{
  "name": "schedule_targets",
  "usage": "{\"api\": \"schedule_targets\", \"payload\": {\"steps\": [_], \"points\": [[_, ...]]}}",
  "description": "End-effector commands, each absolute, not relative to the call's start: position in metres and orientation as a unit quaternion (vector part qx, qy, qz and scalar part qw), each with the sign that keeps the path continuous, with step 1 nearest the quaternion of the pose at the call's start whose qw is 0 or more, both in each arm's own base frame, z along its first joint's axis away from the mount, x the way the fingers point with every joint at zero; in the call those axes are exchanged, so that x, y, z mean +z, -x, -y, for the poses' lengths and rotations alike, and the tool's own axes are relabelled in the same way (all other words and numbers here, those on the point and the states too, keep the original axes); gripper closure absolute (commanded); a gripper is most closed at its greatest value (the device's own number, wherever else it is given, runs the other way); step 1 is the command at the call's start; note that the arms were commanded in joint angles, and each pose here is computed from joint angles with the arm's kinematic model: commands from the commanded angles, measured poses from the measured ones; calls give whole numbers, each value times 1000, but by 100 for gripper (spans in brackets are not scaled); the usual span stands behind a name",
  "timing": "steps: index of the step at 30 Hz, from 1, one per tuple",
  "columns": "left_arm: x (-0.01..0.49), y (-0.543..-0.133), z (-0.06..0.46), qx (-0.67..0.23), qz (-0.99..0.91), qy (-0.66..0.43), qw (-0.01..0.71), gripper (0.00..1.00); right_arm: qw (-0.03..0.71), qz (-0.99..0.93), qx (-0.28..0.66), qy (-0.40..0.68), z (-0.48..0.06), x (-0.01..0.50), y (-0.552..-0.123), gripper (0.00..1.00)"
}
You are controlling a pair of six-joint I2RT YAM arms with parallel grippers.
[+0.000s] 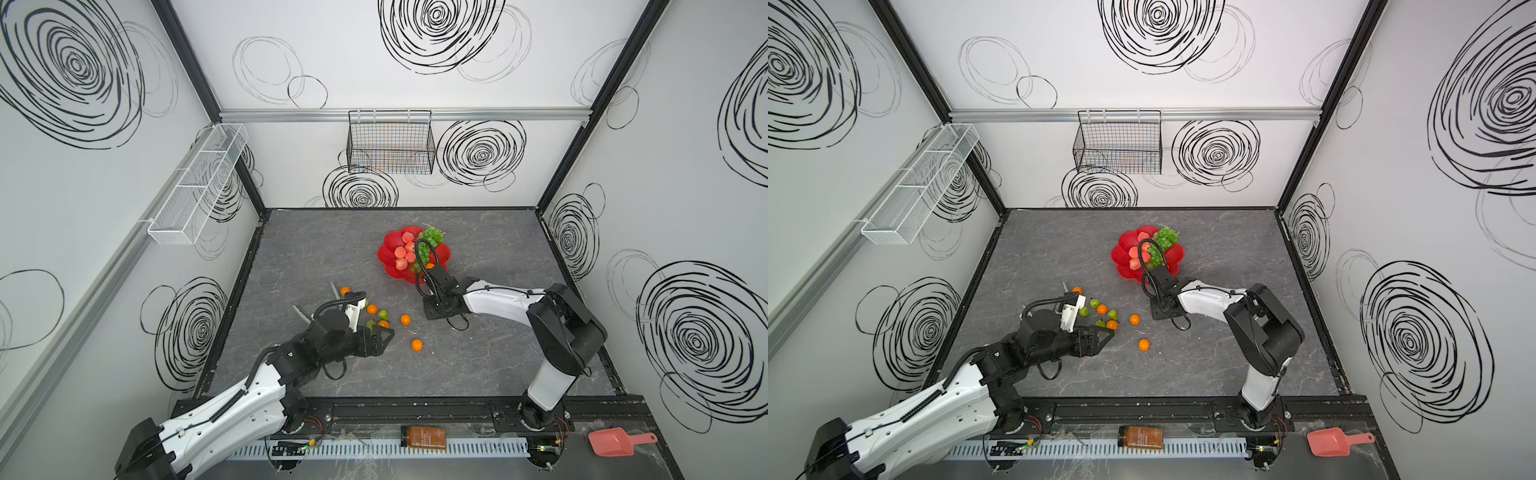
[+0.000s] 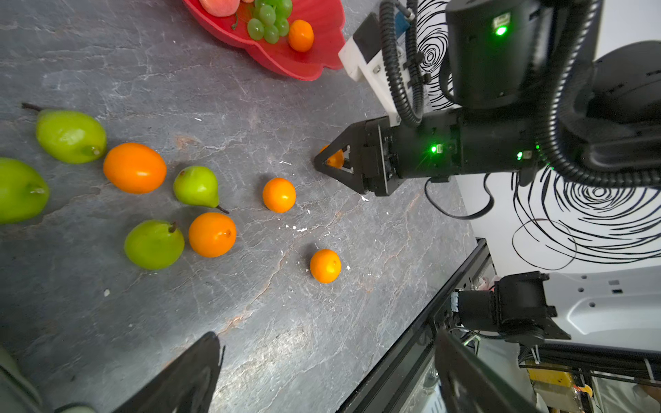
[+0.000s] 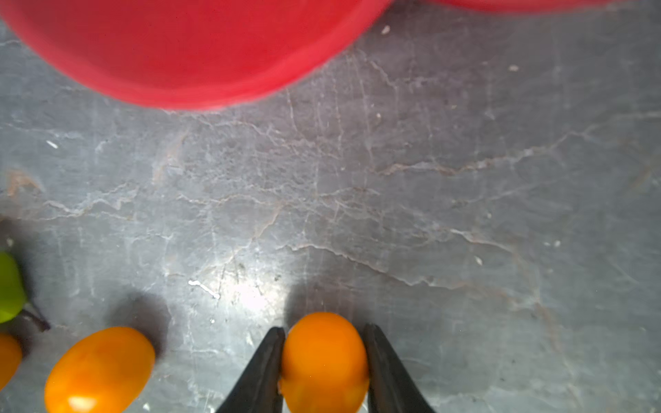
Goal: Arrange fruit in a fruit bowl
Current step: Pick up the fruit from the center of the table.
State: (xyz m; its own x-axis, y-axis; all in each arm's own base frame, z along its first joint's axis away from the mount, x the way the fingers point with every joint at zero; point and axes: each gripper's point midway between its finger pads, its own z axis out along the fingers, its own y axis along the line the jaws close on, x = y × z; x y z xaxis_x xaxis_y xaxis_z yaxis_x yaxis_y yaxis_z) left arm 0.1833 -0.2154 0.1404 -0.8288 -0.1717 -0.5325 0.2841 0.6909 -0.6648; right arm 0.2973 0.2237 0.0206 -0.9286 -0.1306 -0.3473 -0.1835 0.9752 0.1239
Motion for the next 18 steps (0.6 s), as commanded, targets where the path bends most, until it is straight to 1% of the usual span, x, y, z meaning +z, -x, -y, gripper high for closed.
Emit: {"api": "schedule_targets", "payload": {"steps": [1, 8, 11, 13, 18], "points": [[151, -188, 217, -406, -860, -30, 309, 4, 187, -977, 78, 68, -218, 33, -298, 64], [148, -190, 217, -405, -860, -24, 309, 4, 204, -974, 79, 63, -212, 53, -296, 64], [152, -193, 220, -406, -859, -29, 310, 4, 216, -971, 82, 57, -208, 66, -296, 65], [155, -195, 221, -403, -859, -34, 314, 4, 221, -970, 90, 51, -207, 74, -297, 67], [163, -204, 225, -405, -855, -37, 322, 4, 236, -965, 106, 40, -203, 94, -303, 68]]}}
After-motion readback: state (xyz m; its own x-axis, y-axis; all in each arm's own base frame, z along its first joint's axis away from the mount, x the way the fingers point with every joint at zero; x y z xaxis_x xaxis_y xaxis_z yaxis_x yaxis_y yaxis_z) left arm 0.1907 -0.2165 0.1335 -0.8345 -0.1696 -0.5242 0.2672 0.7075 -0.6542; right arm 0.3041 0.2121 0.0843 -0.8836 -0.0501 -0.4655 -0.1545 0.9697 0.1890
